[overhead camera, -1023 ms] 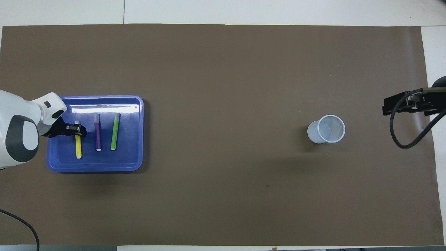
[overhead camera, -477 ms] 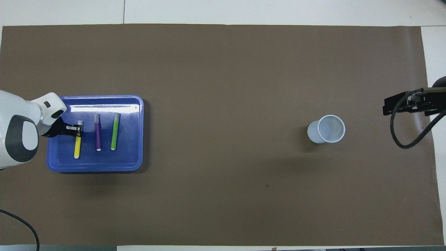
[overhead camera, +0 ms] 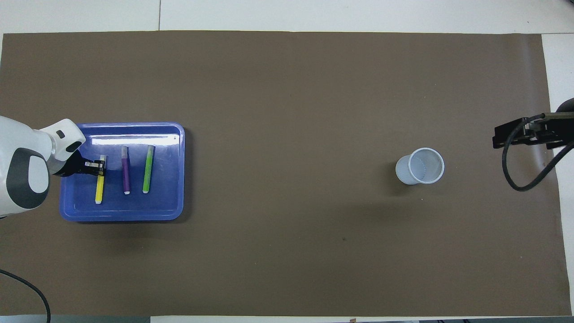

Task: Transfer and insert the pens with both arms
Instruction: 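Lift the yellow pen with the left gripper while the right gripper approaches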

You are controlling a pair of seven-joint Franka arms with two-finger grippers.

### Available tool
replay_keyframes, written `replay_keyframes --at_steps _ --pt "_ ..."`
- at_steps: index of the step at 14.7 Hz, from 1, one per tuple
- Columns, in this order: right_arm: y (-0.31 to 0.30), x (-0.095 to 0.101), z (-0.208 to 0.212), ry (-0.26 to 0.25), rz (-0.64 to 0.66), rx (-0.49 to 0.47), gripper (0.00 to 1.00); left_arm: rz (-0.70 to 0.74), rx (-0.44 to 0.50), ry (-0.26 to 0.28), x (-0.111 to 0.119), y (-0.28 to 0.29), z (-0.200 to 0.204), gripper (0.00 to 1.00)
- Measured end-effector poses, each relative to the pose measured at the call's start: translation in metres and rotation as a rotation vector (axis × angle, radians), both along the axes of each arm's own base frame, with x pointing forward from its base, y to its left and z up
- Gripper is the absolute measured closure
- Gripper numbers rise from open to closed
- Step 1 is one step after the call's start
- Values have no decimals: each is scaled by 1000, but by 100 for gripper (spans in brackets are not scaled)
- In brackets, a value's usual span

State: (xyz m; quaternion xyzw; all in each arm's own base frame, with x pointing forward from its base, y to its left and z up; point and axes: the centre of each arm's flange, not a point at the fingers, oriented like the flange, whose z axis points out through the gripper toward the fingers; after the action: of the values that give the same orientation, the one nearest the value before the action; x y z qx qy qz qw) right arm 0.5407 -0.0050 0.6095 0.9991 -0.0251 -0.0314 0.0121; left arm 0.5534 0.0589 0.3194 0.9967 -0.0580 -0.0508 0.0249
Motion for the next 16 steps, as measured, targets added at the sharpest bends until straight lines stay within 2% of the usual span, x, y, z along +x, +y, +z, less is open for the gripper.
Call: replay_keyframes --at_steps 6,10,12,14,16 --pt "0 -1 -7 16 0 0 0 68 -12 66 23 -11 68 84" --pt "3 -1 -7 16 5 4 0 221 9 95 32 -66 127 84" --pt "15 -1 -6 15 9 58 0 329 9 95 28 -118 160 84" --pt "29 -1 -5 11 -19 137 0 478 -45 108 14 -161 191 84" --pt "50 1 -1 -10 -40 209 0 645 -125 162 -2 -183 218 84"
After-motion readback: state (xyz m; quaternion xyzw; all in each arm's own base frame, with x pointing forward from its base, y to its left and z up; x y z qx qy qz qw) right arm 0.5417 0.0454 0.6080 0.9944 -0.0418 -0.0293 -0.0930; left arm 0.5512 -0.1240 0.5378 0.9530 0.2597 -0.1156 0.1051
